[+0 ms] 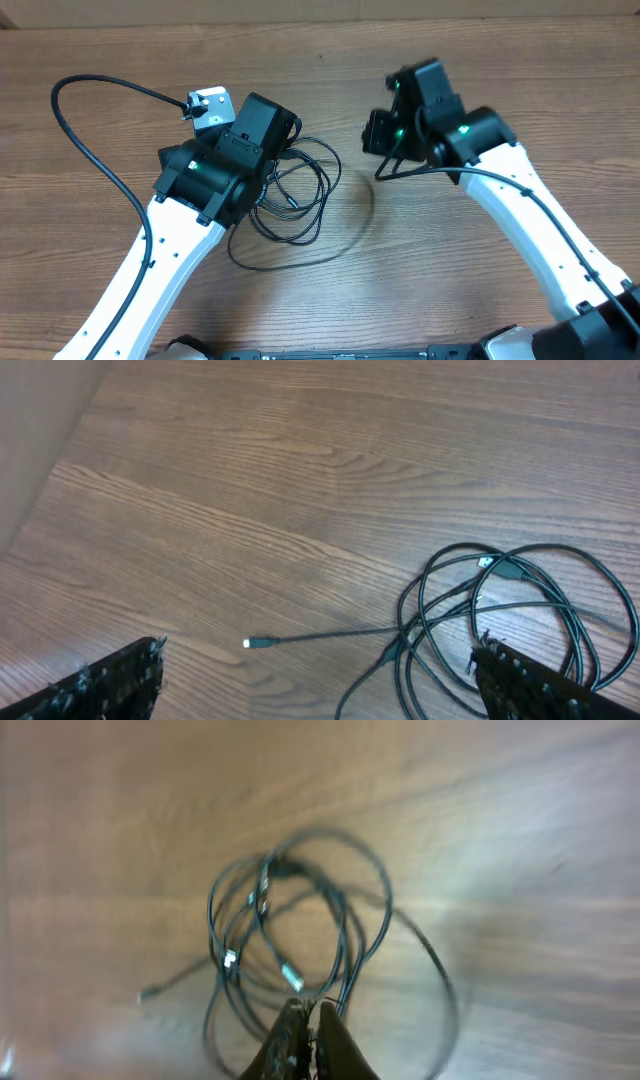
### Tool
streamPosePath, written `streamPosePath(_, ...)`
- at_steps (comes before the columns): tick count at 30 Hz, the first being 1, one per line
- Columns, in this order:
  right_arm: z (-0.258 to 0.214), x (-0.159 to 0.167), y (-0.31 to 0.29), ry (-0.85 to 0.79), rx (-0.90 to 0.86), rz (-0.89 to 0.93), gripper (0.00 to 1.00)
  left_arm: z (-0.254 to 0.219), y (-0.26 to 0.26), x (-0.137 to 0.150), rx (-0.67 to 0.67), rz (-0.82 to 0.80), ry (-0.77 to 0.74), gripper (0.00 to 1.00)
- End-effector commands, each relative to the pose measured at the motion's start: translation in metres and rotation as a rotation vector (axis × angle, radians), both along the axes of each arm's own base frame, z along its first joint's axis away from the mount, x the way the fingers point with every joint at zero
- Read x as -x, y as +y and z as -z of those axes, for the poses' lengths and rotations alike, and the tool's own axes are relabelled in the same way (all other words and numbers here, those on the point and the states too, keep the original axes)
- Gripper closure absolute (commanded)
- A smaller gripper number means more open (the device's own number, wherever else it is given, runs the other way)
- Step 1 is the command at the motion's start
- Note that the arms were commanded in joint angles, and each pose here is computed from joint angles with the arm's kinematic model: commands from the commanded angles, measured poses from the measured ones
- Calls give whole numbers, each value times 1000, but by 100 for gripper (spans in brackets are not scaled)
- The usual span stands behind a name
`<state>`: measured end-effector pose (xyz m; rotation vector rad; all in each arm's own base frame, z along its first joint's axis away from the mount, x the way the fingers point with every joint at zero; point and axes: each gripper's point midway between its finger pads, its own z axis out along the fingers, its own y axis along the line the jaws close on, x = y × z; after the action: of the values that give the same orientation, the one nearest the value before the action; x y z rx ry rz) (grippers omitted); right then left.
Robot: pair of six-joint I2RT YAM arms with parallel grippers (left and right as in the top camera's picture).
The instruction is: Untangle cables
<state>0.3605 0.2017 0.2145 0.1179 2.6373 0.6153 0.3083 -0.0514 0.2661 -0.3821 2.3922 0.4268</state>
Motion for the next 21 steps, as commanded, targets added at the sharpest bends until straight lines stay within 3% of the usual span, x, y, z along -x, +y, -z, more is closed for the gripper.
streamPosePath(1, -61, -20, -26, -188, 98, 73, 96, 1, -1, 1, 16, 14, 11, 0)
streamPosePath(7, -130, -18, -54, -293, 146, 140, 96, 3, -3, 1, 29, 19, 14, 0)
streamPosePath(15, -108, 0, -79, -167, 217, 157, 93, 3, -4, 0, 33, 21, 13, 0)
streamPosePath(19, -94, 15, -84, -91, 257, 139, 46, 6, -10, 2, 47, 59, 41, 0)
streamPosePath(21, -82, 24, -86, -37, 272, 126, 27, 9, -14, 3, 57, 92, 64, 0)
